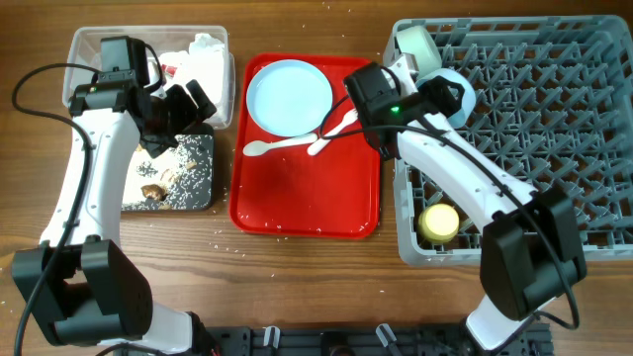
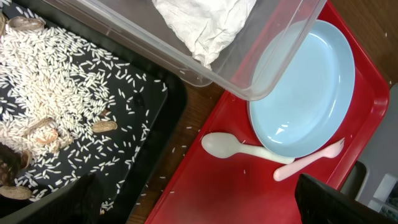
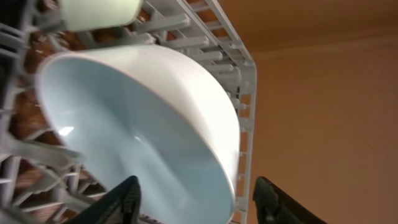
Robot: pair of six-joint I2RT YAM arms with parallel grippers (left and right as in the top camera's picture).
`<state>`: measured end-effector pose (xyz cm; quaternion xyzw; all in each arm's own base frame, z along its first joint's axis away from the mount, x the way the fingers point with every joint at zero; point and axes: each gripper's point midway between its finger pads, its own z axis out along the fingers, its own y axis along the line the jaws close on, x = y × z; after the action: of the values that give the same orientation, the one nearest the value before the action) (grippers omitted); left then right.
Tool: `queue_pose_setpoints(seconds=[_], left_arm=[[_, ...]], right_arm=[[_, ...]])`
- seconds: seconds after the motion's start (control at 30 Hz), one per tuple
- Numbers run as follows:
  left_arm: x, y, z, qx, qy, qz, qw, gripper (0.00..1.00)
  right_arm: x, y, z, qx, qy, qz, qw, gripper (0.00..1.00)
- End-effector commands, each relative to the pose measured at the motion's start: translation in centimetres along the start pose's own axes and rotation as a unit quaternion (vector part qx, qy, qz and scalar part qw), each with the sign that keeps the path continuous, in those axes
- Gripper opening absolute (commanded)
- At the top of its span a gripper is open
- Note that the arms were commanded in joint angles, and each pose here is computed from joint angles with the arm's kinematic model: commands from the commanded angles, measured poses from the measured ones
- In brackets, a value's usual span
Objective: Sort waste into correct bins and load items into the dishwasher rack
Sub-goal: 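Carry the light-blue bowl into the rack's far corner and release, then reach the right gripper to the light-blue plate and grasp its rim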
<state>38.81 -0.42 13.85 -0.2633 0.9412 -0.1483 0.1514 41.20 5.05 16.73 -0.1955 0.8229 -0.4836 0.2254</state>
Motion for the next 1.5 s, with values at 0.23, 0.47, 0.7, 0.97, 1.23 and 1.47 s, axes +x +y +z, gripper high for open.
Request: queue_pose_setpoints(seconds=[0.23, 0.47, 0.7, 0.97, 1.23, 1.47], left_arm=[[-0.5, -0.5, -0.6, 0.008, -0.009, 0.004, 1.0, 1.0], [-0.5, -0.5, -0.6, 0.008, -0.009, 0.004, 1.0, 1.0], [-0.5, -0.5, -0.6, 0.008, -0.009, 0.004, 1.0, 1.0], [-0.5, -0.5, -0.6, 0.008, -0.009, 0.004, 1.0, 1.0], [-0.5, -0.5, -0.6, 0.008, -0.009, 0.004, 1.0, 1.0], [-0.5, -0.5, -0.6, 0.008, -0.009, 0.003, 1.0, 1.0]], right_arm=[[-3.2, 4.4, -3.0, -0.125, -0.075, 0.011, 0.989, 0.78], [-9.1, 7.0, -11.4, -0.409, -0.19, 0.161, 0.878, 0.84], [-12.3, 8.4, -16.6, -0.582, -0.121, 0.36, 0.719, 0.55], [-13.7, 15.9, -12.0, -0.575, -0.014, 0.436, 0.692, 0.45], [-11.5, 22.1, -7.6, -0.553, 0.077, 0.446, 0.7, 0.45], [-10.7, 23.8, -6.2, -0.548, 0.104, 0.45, 0.697, 0.25]])
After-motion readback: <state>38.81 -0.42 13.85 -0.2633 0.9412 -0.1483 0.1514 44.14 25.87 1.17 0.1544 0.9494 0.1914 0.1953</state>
